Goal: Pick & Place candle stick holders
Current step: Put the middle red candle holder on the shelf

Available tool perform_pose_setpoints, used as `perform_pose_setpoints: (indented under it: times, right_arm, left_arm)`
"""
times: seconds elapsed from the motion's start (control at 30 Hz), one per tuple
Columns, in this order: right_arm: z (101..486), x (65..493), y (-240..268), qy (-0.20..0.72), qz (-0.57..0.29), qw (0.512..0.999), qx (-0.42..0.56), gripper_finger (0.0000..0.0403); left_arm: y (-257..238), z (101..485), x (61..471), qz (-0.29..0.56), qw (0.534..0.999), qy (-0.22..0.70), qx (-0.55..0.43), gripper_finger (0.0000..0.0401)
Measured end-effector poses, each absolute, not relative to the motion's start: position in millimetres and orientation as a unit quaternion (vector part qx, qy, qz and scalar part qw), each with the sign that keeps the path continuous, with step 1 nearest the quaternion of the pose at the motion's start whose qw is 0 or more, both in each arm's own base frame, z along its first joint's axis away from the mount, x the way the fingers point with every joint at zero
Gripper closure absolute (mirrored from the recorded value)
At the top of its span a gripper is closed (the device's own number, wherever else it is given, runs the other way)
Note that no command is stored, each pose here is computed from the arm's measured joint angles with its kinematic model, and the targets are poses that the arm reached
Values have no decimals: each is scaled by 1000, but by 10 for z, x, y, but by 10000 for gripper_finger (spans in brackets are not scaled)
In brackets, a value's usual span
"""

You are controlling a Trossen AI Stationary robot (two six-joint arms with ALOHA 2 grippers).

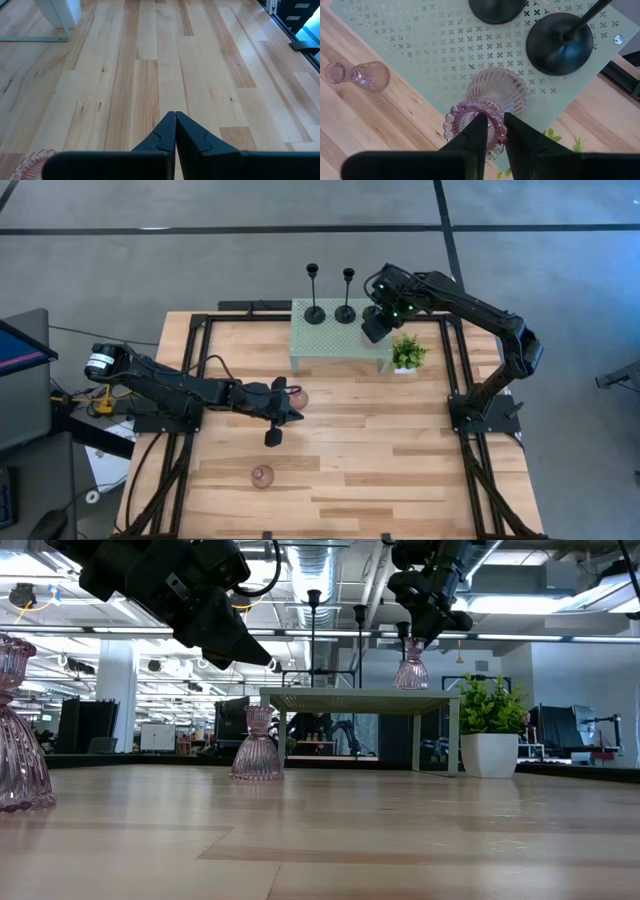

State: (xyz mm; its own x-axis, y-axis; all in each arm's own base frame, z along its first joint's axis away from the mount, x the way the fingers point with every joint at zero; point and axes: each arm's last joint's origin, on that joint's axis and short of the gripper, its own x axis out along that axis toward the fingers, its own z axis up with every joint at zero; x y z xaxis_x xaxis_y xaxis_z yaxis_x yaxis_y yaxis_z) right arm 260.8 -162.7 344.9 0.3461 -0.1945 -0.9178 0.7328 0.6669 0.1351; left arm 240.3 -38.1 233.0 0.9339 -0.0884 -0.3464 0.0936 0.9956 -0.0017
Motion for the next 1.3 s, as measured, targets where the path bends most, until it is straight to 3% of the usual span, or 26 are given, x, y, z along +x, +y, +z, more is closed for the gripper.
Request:
perform_pose_setpoints:
  times: [0.77,1.3]
  right_arm:
    - [3364,2602,-1653,491,-300,770,275,349]
    - [3396,2590,-1680,489,-301,773,270,281]
  left_arm:
    - [-380,2330,2402,-46,983,176,7,394]
    - [-380,2327,2401,-46,983,177,8,394]
